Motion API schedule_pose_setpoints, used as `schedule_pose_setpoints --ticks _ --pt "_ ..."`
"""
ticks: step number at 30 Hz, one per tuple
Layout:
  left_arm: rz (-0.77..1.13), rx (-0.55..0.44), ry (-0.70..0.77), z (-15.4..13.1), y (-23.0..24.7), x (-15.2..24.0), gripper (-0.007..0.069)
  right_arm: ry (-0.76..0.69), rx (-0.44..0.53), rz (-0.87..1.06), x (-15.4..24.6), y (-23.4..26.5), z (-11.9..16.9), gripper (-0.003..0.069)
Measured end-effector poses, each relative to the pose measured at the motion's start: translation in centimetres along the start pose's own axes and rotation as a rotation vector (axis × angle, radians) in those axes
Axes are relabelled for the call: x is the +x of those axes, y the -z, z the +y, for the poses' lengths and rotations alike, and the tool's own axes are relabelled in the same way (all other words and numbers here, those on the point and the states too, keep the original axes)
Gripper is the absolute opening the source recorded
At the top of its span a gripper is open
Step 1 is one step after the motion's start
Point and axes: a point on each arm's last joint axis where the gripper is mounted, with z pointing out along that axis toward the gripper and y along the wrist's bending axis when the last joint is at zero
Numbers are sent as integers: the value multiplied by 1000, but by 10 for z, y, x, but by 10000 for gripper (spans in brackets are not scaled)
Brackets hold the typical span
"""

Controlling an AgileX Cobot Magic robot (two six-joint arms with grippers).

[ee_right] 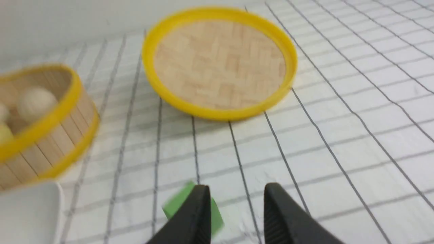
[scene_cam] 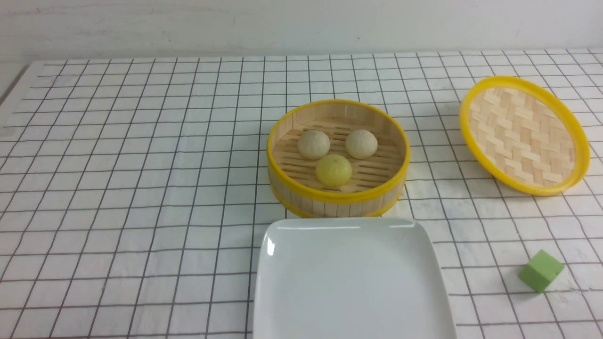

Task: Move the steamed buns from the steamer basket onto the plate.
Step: Use the right arm to grab the steamed stuffed bun that is closest to it

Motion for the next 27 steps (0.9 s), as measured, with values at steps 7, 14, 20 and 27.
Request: schedule_pose_setpoints --ticks 7,14,20,27 --pt "2 -1 0 0 0 0 397 19 -81 -209 -68 25 25 243" --pt "3 -1 0 0 0 0 397 115 -163 -249 -123 70 53 243" --pt "3 -1 0 0 0 0 397 160 -218 -223 -147 108 69 243" --pt "3 -1 0 0 0 0 397 127 -356 -254 -166 151 89 243"
